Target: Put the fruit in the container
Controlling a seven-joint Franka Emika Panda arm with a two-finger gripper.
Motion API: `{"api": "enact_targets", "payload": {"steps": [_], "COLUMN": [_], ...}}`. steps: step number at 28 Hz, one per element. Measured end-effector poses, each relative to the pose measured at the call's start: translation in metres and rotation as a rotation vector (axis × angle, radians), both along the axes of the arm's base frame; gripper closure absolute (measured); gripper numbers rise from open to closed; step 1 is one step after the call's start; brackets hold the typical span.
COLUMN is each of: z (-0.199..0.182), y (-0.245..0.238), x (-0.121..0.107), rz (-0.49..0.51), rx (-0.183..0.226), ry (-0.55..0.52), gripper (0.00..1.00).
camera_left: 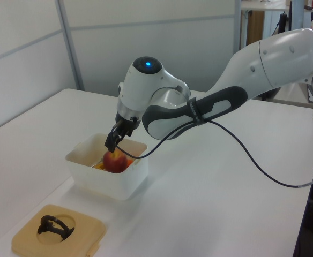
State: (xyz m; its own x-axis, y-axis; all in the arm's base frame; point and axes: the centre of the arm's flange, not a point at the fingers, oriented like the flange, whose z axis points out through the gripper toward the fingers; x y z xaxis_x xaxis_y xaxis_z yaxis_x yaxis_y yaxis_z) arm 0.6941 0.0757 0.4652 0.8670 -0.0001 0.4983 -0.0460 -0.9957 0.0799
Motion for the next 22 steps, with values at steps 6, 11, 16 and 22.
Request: {"api": "enact_targets", "payload": {"steps": [6, 11, 16, 22], "z": [0.018, 0.040, 0.061, 0.093], "y": [-0.011, -0.018, -0.019, -0.045], "x": [-0.013, -0.035, -0.065, -0.097], "rz": [-0.065, -0.135, -0.166, -0.106], "rx": [-0.005, 0.042, 0.102, 0.142], "ry": [0.086, 0.209, 0.365, 0.475], "gripper": [0.00, 0.00, 0.00, 0.00]}}
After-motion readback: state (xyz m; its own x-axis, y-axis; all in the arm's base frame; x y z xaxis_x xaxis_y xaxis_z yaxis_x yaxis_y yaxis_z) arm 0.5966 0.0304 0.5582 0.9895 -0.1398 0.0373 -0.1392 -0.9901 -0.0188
